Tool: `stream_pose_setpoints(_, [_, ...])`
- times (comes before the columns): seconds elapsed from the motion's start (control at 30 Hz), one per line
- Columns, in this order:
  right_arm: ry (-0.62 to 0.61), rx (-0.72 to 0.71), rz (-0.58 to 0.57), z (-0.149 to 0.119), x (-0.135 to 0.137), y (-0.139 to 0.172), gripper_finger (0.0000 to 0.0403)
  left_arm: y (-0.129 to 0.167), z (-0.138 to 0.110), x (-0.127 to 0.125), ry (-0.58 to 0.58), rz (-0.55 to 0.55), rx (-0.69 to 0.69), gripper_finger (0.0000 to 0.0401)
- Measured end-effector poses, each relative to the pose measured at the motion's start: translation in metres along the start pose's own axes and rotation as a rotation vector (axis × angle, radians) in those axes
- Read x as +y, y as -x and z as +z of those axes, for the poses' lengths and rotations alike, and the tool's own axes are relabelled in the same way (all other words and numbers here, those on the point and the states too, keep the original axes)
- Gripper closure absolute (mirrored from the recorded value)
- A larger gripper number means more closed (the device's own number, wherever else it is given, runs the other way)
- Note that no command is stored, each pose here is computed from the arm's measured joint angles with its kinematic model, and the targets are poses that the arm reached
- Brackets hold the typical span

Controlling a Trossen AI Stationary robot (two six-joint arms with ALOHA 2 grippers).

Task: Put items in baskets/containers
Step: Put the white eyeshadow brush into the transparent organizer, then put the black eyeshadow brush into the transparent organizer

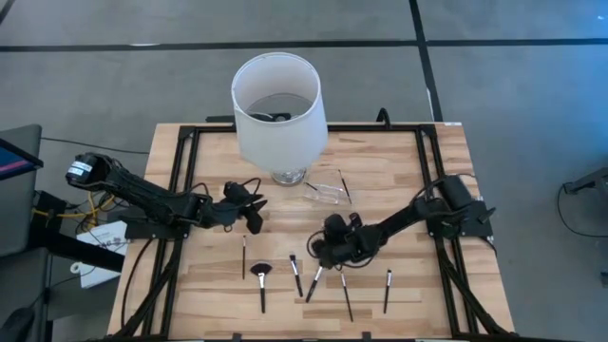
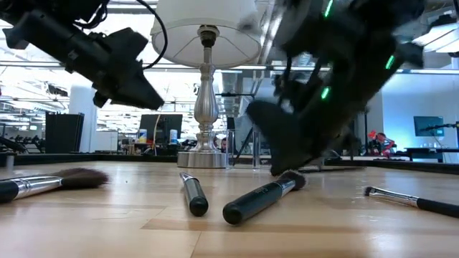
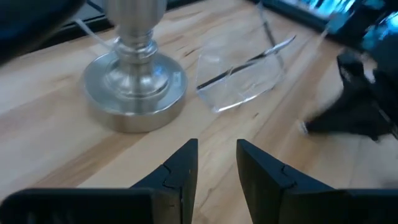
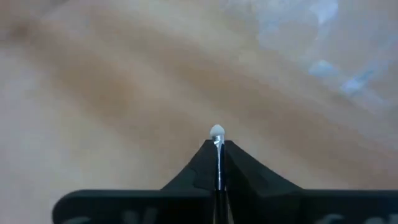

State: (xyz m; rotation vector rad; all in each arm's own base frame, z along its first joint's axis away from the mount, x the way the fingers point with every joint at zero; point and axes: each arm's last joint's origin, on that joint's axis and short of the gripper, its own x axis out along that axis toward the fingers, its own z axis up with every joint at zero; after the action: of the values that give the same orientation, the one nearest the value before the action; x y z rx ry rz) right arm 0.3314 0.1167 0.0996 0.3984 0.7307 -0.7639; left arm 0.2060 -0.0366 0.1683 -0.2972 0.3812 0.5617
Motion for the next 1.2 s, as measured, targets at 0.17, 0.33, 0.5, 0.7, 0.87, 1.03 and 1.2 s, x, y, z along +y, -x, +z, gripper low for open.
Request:
stream_pose_setpoints(0.17, [0.089, -0.21, 0.112, 0.053, 0.002, 0.059, 0.0392, 0.001, 0.01, -0.008, -0.012, -0.105, -0.064, 0.0293])
stream_pose_setpoints(0.33, [0.243, -0.545, 0.024, 0.101, -0.012, 0.125, 0.0398, 0.001, 0.013, -0.01, -0.037, -0.133, -0.09, 0.0293])
stream_pose_setpoints(0.5, [0.342, -0.668, -0.144, 0.122, -0.031, 0.16, 0.04, 0.001, 0.014, -0.011, -0.034, -0.136, -0.095, 0.0293])
stream_pose_setpoints(0.7, [0.438, -0.615, -0.194, 0.109, -0.048, 0.134, 0.0401, 0.001, 0.014, -0.011, -0.04, -0.136, -0.096, 0.0293])
stream_pose_setpoints(0.87, [0.419, -0.644, -0.22, 0.109, -0.055, 0.118, 0.0401, 0.001, 0.015, -0.011, -0.081, -0.134, -0.104, 0.0293])
stream_pose_setpoints(1.03, [0.431, -0.637, -0.168, 0.115, -0.064, 0.1, 0.0402, 0.001, 0.015, -0.011, -0.081, -0.134, -0.106, 0.0293])
stream_pose_setpoints(1.2, [0.397, -0.636, -0.107, 0.124, -0.07, 0.09, 0.0402, 0.001, 0.015, -0.011, -0.081, -0.133, -0.106, 0.0293])
